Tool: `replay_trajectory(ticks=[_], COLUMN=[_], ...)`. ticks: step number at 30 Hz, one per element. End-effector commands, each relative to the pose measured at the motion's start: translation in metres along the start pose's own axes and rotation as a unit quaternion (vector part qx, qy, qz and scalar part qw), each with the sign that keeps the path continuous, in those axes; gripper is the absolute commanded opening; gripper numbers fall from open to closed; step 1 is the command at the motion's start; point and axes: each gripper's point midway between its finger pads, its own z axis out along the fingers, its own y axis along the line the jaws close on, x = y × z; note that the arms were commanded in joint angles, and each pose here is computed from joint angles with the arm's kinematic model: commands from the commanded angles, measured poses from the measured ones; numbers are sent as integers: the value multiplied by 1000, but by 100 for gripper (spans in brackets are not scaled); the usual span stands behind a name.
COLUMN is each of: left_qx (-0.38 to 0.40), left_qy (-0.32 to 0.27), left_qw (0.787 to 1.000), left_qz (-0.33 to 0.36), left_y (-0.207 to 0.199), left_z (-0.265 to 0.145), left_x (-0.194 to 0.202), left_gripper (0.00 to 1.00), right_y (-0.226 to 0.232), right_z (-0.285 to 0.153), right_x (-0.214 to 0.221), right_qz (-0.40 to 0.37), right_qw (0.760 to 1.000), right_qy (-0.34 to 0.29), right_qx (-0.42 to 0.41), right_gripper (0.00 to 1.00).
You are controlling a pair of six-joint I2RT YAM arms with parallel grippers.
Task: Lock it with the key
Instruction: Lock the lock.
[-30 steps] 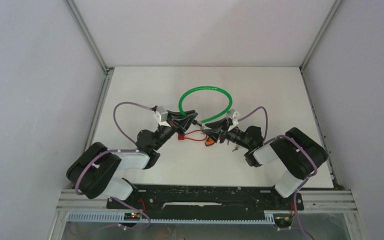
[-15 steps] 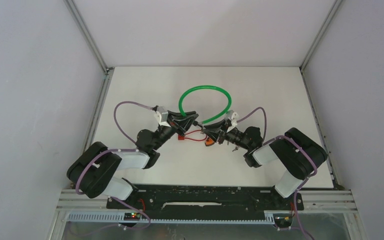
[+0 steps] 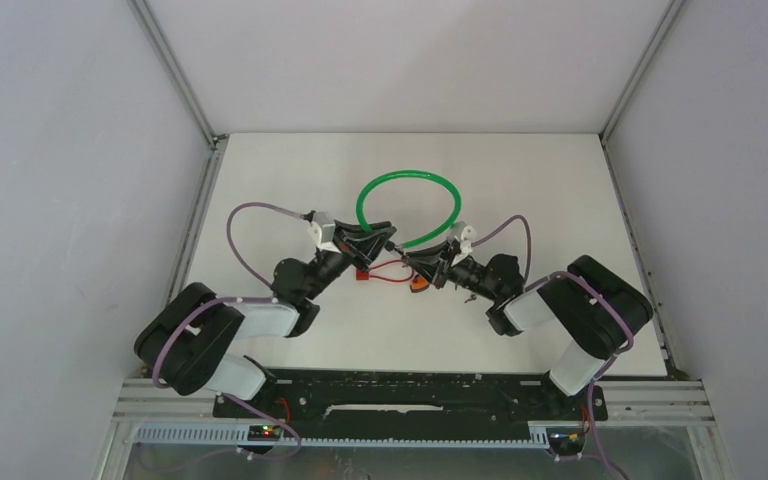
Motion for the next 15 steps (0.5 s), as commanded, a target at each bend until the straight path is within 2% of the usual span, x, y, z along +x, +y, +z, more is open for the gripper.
replay_trajectory(ticks=[1,5,8,15], left_qx=[48,43,40,40], left_qy=[-61,-62,-63,-63], left_qw=[997,997,997,997], left_qz=[7,4,-1,-5], left_y=[-21,-19,-19,-18], left_z=[15,15,15,16], left_x=[-36,-36,-36,-36], left_gripper=[0,0,0,0], right_y=[-3,-6,-6,-9], right_z=[9,6,6,5], right_x=[-15,-17,-20,-26], right_qz=[-44,-91,-155,-233], right_qw=[998,994,984,961], right_qy=[-30,-33,-33,-26], right_qx=[16,54,79,145], right_gripper=[0,0,0,0])
